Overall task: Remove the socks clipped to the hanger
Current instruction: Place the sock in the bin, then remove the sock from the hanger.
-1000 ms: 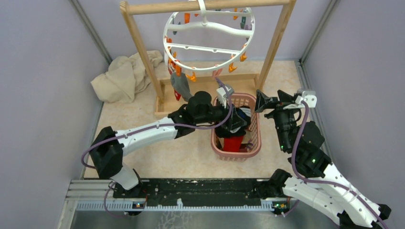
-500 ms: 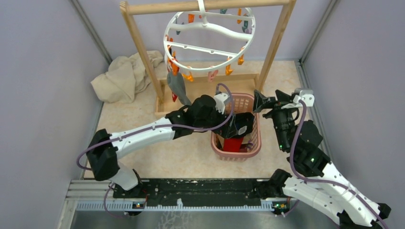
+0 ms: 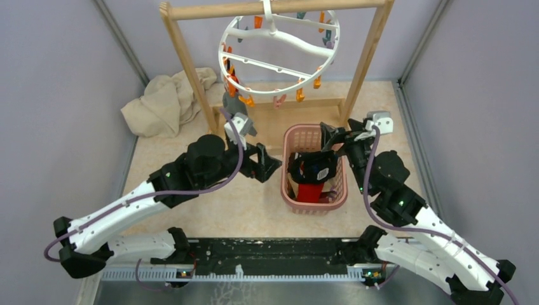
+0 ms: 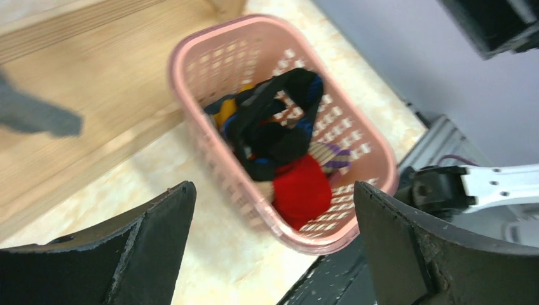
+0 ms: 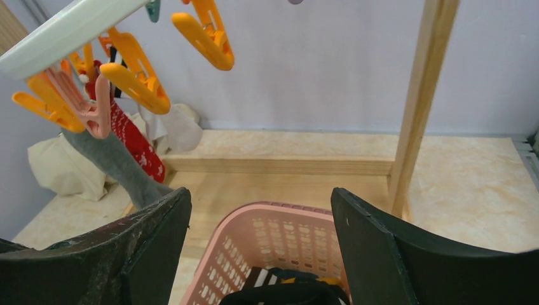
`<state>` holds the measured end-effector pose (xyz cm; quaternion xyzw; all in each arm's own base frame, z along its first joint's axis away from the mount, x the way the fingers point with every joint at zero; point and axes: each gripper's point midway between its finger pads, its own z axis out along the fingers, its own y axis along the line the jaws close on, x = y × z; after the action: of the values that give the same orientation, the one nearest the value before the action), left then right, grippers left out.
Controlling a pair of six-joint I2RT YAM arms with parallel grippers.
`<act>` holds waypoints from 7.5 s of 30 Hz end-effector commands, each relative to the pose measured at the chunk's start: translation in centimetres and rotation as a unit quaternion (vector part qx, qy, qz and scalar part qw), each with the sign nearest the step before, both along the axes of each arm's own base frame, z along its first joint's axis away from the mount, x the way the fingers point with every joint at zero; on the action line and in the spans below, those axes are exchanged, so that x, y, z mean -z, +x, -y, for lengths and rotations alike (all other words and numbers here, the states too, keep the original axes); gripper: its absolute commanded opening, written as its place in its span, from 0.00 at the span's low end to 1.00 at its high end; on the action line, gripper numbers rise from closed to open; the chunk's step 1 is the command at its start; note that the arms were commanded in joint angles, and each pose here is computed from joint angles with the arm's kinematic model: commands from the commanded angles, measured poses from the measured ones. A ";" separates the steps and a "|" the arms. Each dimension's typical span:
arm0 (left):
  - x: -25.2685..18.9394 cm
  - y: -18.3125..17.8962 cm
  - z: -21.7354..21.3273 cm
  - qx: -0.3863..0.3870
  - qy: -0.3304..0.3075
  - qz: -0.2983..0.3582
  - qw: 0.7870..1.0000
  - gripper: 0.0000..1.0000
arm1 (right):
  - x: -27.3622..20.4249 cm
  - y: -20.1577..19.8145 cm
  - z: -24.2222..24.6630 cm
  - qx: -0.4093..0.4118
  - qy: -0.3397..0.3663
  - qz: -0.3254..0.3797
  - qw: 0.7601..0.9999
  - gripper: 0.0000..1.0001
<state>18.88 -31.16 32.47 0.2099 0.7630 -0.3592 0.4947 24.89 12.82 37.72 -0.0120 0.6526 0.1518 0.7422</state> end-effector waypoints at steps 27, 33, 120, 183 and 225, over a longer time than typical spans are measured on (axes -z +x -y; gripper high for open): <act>14.3 6.9 -17.5 -0.246 -0.046 -0.147 0.957 0.99 | 5.8 5.4 -21.3 -0.244 -0.014 0.032 0.969 0.77; 13.3 7.0 -17.3 -0.243 -0.057 -0.145 0.958 0.99 | 6.4 6.8 -23.8 -0.248 -0.022 0.041 0.968 0.77; 7.3 4.2 -12.5 -0.067 -0.123 -0.085 0.987 0.99 | 7.1 -3.8 -20.2 -0.404 -0.072 -0.045 0.911 0.03; 5.9 0.6 -3.0 0.100 -0.112 -0.039 0.988 0.99 | 2.6 -2.7 -14.2 -0.390 -0.017 -0.055 0.919 0.00; 3.0 -3.1 -2.2 0.214 -0.191 0.030 0.957 0.99 | 1.6 -6.1 -17.0 -0.513 -0.021 -0.086 0.854 0.00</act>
<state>16.41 -28.81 28.19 0.2618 0.6359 -0.5735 0.4453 19.65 29.19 33.27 -0.3295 0.6512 0.4670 0.4993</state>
